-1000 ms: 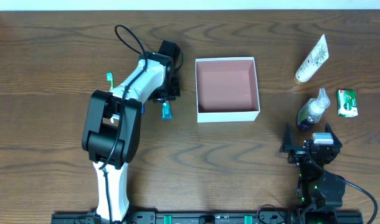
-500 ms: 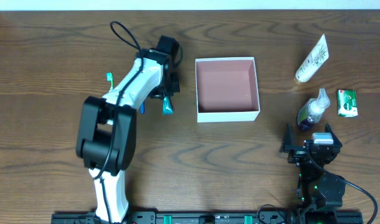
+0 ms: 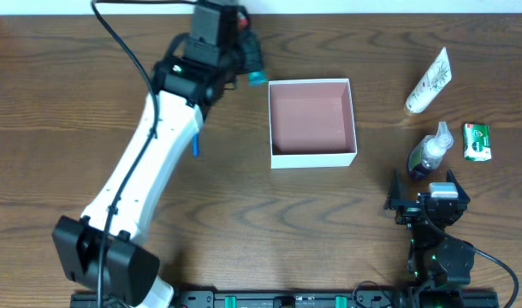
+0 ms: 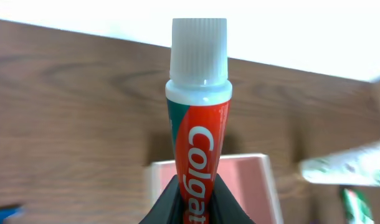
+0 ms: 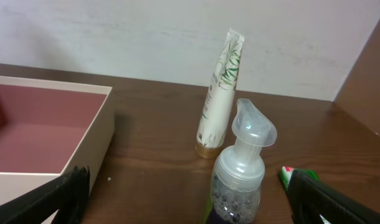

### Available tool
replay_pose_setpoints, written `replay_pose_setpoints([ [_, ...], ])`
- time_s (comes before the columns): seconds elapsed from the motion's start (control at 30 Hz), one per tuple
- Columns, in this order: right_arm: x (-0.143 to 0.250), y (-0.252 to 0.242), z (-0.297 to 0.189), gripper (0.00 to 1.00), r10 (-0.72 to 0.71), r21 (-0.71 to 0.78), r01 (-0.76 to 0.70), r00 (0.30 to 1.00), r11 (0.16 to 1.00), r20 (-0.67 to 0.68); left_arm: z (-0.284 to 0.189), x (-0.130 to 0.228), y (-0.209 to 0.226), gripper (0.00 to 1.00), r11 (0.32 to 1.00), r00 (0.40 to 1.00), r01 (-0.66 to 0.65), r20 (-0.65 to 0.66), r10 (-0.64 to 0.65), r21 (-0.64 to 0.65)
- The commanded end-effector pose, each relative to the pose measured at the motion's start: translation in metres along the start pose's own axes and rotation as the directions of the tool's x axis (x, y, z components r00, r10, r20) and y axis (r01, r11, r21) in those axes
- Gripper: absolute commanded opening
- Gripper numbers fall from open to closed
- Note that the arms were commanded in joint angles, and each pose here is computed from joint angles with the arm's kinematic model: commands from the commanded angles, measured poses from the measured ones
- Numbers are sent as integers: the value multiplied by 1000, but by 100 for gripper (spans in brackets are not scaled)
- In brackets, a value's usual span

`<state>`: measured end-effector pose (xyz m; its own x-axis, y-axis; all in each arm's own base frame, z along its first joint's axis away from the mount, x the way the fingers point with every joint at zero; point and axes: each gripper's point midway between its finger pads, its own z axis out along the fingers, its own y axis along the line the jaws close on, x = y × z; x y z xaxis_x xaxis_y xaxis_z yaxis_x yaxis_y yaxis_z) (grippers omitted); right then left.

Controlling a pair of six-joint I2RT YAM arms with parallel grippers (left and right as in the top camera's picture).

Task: Pack container
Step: 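Lift the toothpaste tube and carry it into the pink box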

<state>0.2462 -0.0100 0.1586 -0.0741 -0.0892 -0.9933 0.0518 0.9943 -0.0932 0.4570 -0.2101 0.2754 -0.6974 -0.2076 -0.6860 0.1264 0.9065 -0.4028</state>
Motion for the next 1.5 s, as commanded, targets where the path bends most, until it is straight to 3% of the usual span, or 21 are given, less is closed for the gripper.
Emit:
replay_pose_setpoints([
  [0.0,0,2,0,99,-13,-11,13,1000,1000,1,11,21,-22,12,999,999,-33,-34,33,9],
  [0.23,0,2,0,99,-13,-10,13,1000,1000,1,21,35,-27,11,984,991,-132,-6,133,-119],
  [0.6,0,2,0,99,-13,-11,13,1000,1000,1,68,90,-8,12,959,966,-217,-183,184,-181],
  [1.47,0,2,0,99,-13,-11,13,1000,1000,1,96,168,-3,12,950,897,-261,-406,174,-171],
])
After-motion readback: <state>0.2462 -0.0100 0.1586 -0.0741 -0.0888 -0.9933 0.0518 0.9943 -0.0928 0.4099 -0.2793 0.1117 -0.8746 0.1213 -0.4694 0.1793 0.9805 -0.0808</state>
